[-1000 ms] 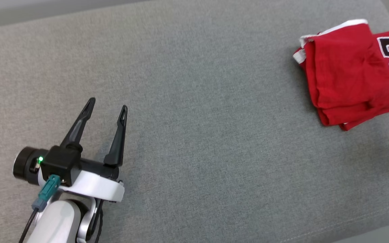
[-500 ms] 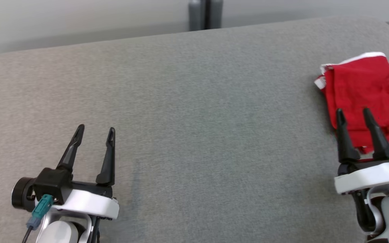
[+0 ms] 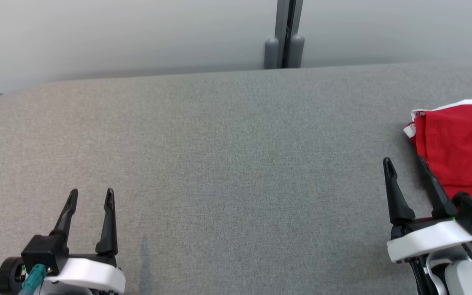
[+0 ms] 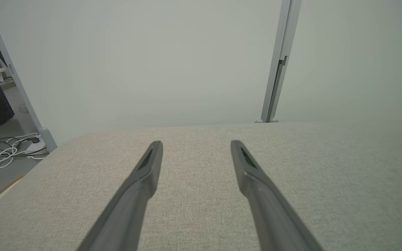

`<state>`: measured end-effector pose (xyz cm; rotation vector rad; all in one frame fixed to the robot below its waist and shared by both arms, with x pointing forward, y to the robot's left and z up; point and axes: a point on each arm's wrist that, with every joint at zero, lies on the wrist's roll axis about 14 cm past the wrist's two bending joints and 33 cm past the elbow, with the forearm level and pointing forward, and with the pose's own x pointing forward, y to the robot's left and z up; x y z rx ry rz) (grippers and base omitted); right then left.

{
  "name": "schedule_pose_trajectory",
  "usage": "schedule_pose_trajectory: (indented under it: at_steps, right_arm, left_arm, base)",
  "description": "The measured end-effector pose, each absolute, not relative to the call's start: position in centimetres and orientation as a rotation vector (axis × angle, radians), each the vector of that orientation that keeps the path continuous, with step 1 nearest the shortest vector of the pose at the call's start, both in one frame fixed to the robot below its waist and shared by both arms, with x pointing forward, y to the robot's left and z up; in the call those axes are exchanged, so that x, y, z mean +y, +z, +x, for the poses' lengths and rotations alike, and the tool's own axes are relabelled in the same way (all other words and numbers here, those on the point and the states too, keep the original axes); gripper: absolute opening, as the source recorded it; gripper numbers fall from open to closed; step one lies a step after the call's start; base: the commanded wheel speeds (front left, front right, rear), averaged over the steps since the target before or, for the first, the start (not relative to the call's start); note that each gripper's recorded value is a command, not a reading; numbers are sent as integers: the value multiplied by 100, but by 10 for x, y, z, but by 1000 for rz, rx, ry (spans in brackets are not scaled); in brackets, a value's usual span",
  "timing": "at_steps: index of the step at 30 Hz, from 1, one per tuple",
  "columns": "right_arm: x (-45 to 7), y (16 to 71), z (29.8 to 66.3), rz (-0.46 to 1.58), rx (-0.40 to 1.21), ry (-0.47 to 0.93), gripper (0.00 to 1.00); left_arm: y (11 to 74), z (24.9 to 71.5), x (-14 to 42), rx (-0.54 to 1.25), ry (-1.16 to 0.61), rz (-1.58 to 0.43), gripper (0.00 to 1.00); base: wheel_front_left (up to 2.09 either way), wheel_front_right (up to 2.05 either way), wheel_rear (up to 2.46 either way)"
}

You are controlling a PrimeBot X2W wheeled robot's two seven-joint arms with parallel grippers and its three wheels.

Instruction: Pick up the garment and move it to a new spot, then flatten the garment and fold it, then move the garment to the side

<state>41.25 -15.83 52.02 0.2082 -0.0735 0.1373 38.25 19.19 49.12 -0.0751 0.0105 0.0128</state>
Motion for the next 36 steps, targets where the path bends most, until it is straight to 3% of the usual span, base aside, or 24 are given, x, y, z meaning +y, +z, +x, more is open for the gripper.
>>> schedule_pose_trajectory:
  at_steps: [14, 36]
  right_arm:
    - [-168, 521, 372, 166, -44, 106, 100]
    - [-170, 523, 358, 139, -25, 99, 100]
  left_arm:
    - [488, 341, 200, 34, 42, -76, 100]
    - [490, 331, 206, 29, 73, -88, 100]
  base:
    - [0, 0, 0]
    - [0, 0, 0]
